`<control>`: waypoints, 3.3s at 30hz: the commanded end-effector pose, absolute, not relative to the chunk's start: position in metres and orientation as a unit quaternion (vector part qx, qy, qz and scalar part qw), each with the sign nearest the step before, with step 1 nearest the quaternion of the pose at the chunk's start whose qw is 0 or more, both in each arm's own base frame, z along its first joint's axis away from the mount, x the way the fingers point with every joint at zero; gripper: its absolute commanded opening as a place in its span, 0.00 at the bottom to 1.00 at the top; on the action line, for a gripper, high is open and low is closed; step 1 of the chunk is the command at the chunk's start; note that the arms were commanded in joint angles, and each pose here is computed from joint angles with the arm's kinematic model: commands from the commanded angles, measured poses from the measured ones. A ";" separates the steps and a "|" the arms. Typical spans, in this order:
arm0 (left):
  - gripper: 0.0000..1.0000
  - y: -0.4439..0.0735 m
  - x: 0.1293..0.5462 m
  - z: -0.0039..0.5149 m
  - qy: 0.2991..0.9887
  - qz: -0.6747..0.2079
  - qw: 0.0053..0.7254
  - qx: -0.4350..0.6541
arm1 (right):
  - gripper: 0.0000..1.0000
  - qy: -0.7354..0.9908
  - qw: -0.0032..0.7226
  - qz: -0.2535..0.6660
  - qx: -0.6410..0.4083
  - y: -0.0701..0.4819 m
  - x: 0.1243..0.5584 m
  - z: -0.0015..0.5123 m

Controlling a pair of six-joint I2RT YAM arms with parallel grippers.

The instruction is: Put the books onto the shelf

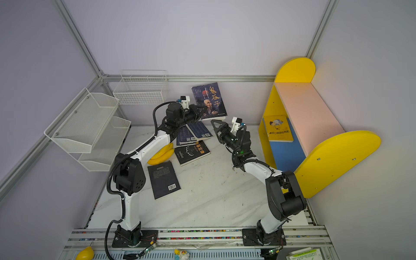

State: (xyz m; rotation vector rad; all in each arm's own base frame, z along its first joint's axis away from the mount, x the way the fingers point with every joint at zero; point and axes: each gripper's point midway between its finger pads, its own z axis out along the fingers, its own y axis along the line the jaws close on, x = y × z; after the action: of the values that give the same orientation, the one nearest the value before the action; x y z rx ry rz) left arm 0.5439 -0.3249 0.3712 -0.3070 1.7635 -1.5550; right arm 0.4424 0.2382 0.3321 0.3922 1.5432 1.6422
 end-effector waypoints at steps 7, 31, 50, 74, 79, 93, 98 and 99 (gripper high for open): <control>0.00 -0.306 0.487 0.502 0.566 -0.686 0.450 -0.084 | 0.87 0.524 0.434 0.718 0.147 0.246 0.463 0.375; 0.00 -0.315 0.482 0.497 0.559 -0.696 0.440 -0.097 | 0.87 0.480 0.476 0.731 0.088 0.266 0.438 0.419; 0.00 -0.305 0.476 0.495 0.568 -0.677 0.456 -0.107 | 0.69 0.479 0.497 0.714 0.115 0.259 0.446 0.428; 0.79 -0.211 0.464 0.458 0.653 -0.504 0.553 -0.116 | 0.03 0.561 0.580 0.545 0.229 0.126 0.488 0.459; 0.80 -0.212 0.460 0.446 0.670 -0.490 0.548 -0.102 | 0.04 0.581 0.604 0.502 0.215 0.085 0.499 0.490; 0.80 -0.227 0.466 0.416 0.675 -0.524 0.509 -0.101 | 0.05 0.571 0.635 0.444 0.270 0.028 0.474 0.555; 0.80 -0.239 0.473 0.409 0.677 -0.544 0.488 -0.093 | 0.06 0.604 0.594 0.457 0.272 0.040 0.474 0.514; 0.80 -0.241 0.474 0.406 0.677 -0.547 0.483 -0.092 | 0.06 0.611 0.581 0.459 0.279 0.042 0.474 0.498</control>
State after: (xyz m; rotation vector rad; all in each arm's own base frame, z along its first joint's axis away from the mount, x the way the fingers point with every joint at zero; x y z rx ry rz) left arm 0.4739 -0.2312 0.4031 -0.2621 1.6689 -1.2684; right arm 0.4928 0.0328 0.4889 0.7033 1.4502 1.0234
